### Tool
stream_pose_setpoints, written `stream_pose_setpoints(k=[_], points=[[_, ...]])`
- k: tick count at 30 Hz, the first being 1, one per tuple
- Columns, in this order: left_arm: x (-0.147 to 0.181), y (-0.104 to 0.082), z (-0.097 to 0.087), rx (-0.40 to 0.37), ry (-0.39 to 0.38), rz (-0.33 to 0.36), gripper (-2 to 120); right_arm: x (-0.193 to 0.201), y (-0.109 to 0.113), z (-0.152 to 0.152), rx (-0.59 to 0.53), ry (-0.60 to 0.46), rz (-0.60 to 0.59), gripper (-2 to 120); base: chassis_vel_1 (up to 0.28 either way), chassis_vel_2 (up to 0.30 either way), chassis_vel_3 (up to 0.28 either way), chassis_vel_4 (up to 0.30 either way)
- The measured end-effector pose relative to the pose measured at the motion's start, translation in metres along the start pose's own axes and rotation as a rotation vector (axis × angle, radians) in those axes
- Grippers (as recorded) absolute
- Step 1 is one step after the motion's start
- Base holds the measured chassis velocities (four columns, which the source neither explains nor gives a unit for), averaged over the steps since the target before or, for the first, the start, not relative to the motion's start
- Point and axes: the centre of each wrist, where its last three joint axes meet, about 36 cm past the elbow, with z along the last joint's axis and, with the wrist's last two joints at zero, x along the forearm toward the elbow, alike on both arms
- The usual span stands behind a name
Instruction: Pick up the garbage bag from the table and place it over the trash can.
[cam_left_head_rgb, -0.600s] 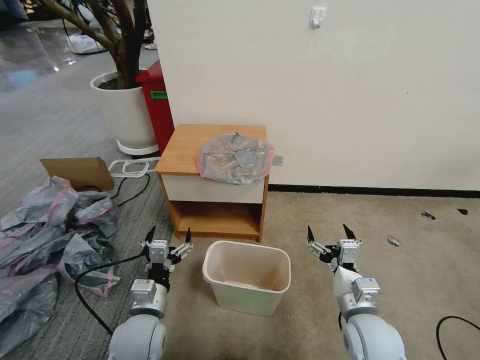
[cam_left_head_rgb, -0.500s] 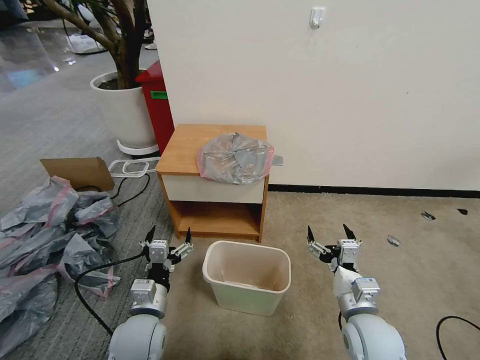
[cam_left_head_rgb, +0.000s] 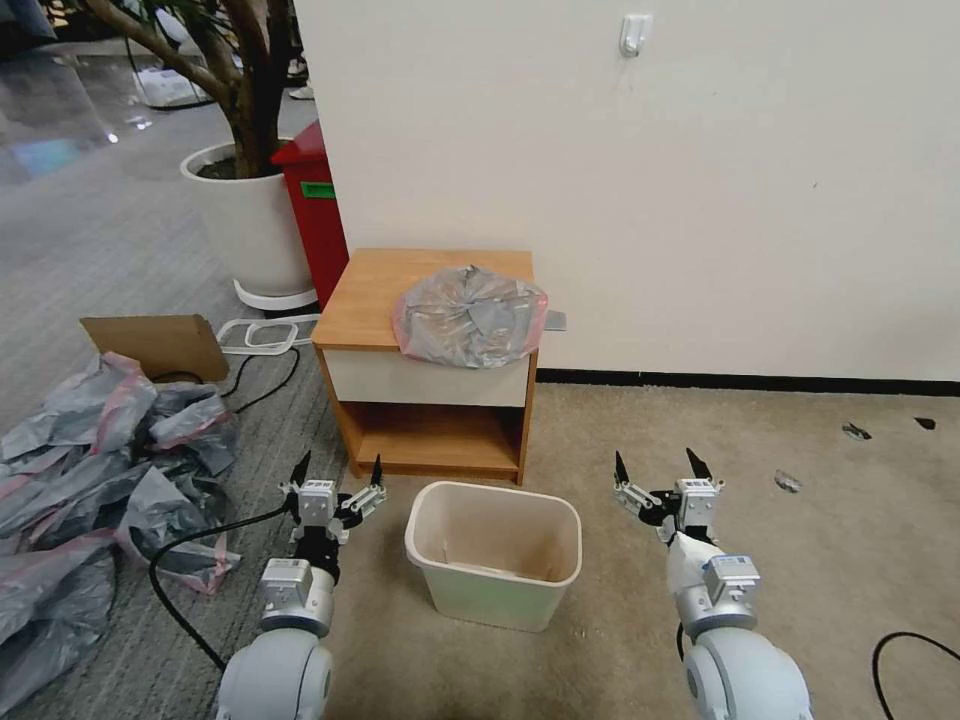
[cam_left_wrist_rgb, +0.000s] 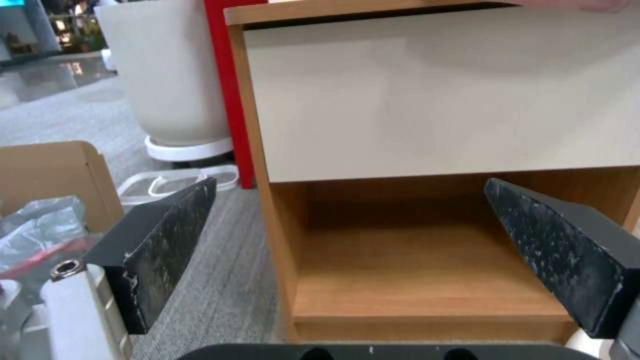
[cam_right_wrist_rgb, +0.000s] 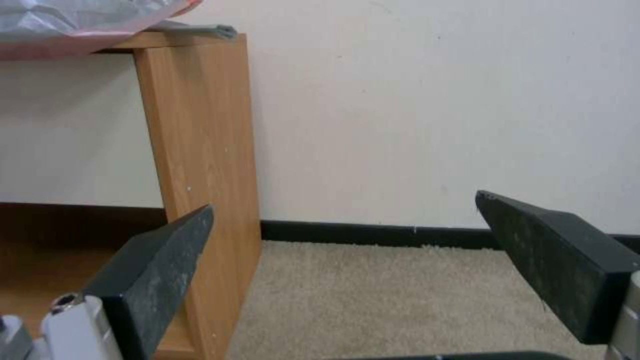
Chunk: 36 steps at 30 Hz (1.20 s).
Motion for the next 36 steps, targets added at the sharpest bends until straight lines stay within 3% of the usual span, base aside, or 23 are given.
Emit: stream_pose_setpoints(k=[15,21,31,36], points=[[0.003,0.001,-0.002,-0.004,-0.001,0.003,100,0.002,-0.001,-0.002,-0.006,-0.002,0.0,100,0.0,0.0,0.0,0.0],[0.048,0.013,-0.033,-0.032,0.011,0.08,100,0.041,-0.017,-0.039,-0.105,-0.044,0.013,96,0.0,0.0,0.0,0.0],[0.052,0.016,-0.027,-0.039,0.035,0.083,100,0.038,-0.003,-0.038,-0.226,-0.017,-0.069,100,0.0,0.0,0.0,0.0],[0.051,0.019,-0.027,-0.042,0.018,0.076,100,0.02,0.001,-0.034,-0.313,-0.069,-0.103,100,0.0,0.0,0.0,0.0]])
